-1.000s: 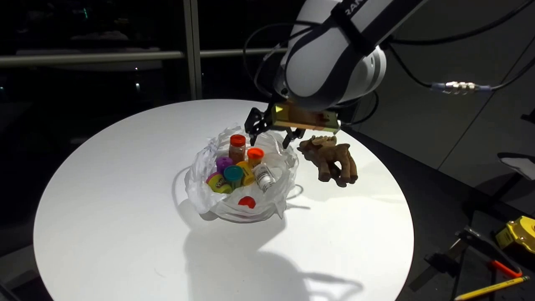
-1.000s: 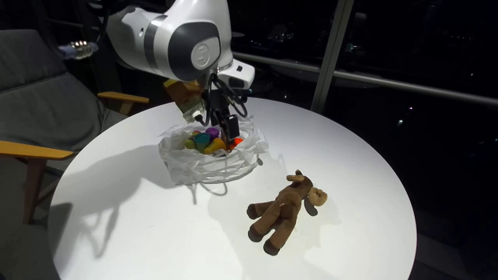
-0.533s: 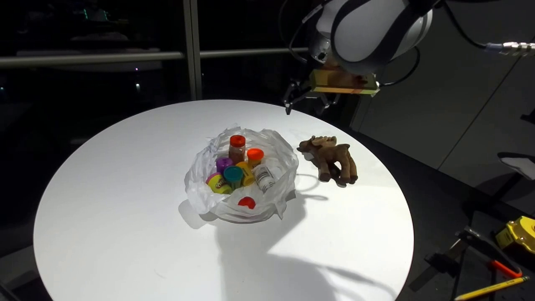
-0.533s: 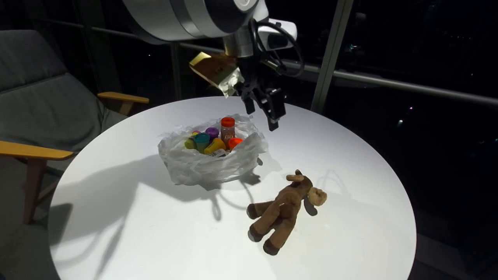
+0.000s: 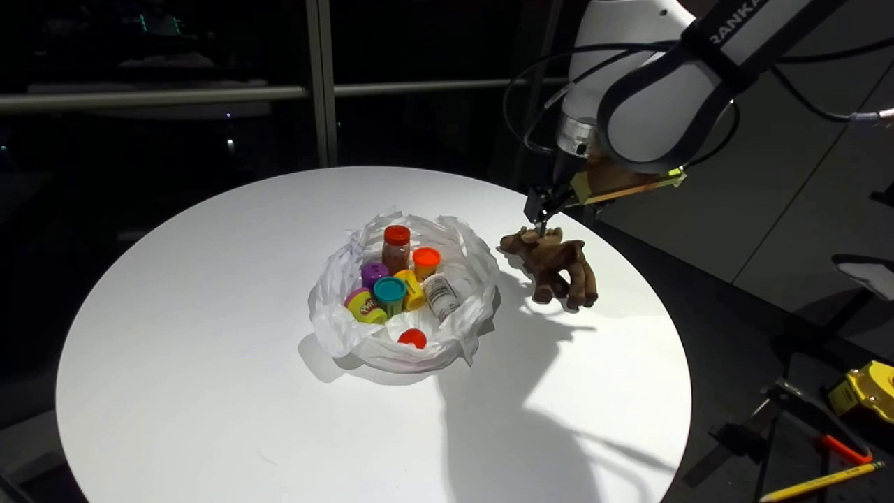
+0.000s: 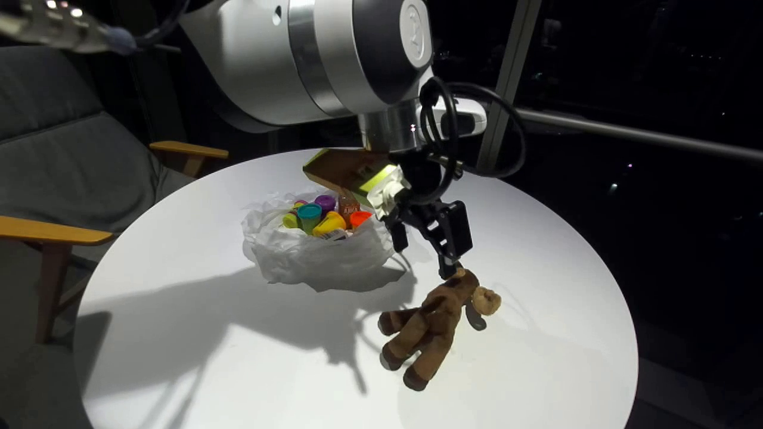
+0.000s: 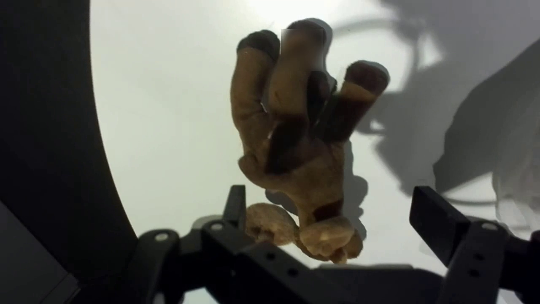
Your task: Put the objects on the table into the plastic bag.
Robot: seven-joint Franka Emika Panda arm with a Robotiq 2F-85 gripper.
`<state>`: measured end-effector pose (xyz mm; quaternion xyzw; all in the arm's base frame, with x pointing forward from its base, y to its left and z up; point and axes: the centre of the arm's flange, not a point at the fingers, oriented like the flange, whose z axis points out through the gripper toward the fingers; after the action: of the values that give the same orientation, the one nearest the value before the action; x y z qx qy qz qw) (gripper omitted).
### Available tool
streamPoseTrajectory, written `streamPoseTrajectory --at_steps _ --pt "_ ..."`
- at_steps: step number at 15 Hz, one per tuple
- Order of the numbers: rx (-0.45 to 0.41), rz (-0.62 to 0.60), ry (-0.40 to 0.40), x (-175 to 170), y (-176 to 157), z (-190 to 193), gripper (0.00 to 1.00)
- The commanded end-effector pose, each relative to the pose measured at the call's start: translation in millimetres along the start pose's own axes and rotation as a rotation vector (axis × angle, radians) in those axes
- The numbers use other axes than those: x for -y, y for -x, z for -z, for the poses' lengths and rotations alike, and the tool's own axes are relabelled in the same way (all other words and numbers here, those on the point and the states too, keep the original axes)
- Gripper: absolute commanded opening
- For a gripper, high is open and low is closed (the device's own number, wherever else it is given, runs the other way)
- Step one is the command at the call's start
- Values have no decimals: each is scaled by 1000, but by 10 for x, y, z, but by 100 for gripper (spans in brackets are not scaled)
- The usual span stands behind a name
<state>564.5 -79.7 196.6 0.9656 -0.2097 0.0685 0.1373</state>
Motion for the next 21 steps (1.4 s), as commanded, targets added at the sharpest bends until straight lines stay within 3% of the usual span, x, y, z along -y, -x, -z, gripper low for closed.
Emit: streamPoseTrajectory --at_steps 1,7,8,10,17,19,21 --pt "33 52 71 -117 30 -166 100" --pt "112 83 112 -164 20 -595 97" --pt "104 85 109 -161 0 -640 74" --pt "79 75 95 -135 -73 -664 70" --pt "30 27 41 -216 -133 -484 15" --pt "4 -2 31 -287 -104 -237 9" --pt "-67 -16 43 -340 -89 271 7"
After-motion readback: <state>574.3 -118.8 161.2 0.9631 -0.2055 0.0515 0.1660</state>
